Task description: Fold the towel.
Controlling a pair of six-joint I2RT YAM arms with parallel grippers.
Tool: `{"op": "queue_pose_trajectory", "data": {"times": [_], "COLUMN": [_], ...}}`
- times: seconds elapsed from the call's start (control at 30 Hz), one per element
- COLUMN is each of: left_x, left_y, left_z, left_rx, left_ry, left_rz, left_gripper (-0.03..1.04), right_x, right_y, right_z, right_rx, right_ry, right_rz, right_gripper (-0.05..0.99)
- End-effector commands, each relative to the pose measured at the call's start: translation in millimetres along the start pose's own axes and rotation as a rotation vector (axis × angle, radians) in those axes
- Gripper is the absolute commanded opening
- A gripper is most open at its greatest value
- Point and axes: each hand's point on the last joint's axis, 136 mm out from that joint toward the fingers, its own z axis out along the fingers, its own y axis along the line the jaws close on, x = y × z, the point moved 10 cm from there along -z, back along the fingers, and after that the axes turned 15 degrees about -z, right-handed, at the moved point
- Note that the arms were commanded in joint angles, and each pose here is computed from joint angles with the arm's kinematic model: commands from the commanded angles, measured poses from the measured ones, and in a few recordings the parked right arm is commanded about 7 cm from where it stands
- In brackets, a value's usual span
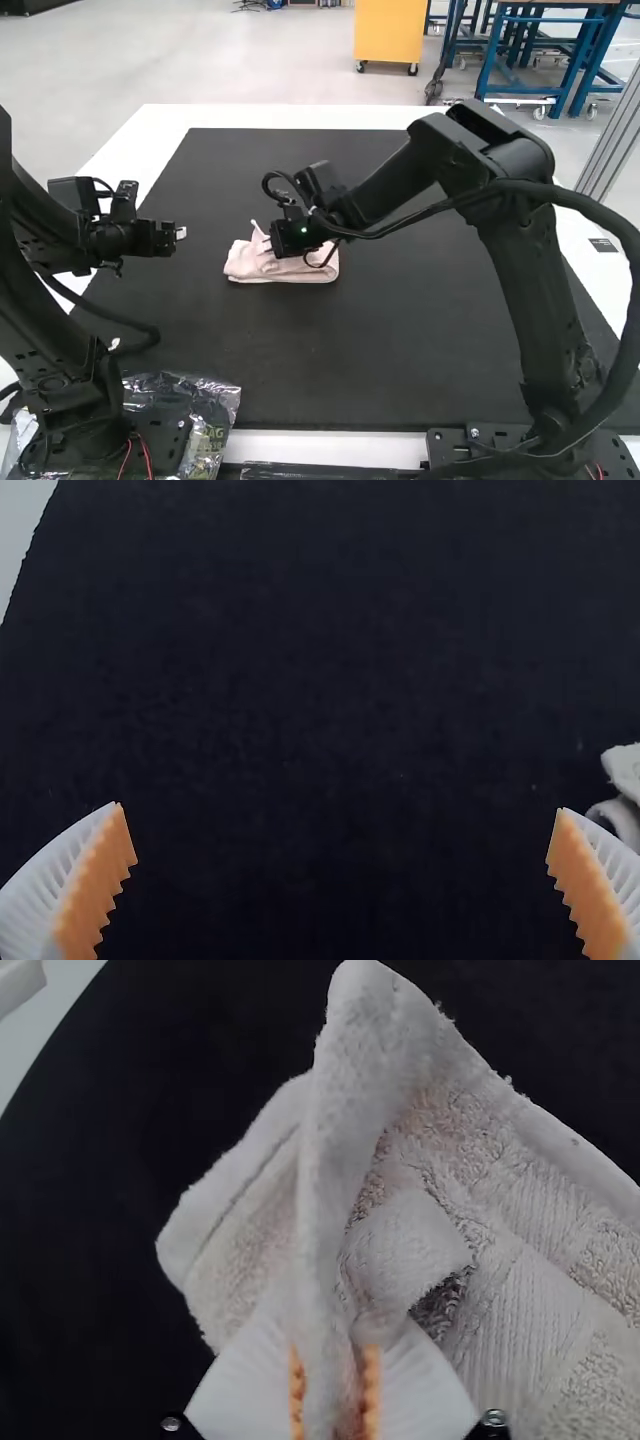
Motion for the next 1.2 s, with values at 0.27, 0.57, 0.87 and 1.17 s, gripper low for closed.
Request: {"op": "queue_pose_trajectory", "data": {"times": [0.27, 0.57, 0.87, 1.17], "left_x": [7, 5, 3, 1], "left_y": [-1.0, -2.8, -3.1, -7.1], "left_z": [-6, -5, -5, -3], "left_rx": [0.007, 0.010, 0.014, 0.027], "left_ry": [-0.001, -0.011, -0.021, -0.027], "left_rz": [0.007, 0.014, 0.013, 0.005], "left_gripper": [0.97, 0.97, 0.97, 0.97], "right_x": [-36, -53, -14, 22], "right_y": [26, 10, -5, -17], "right_z": [4, -33, -28, -3], "right_rx": [-0.089, -0.062, -0.035, -0.035], "right_ry": [-0.077, -0.179, -0.150, -0.118], "right_rz": [0.041, -0.002, -0.027, -0.025], "right_gripper": [0.59, -0.03, -0.03, -0.03]}}
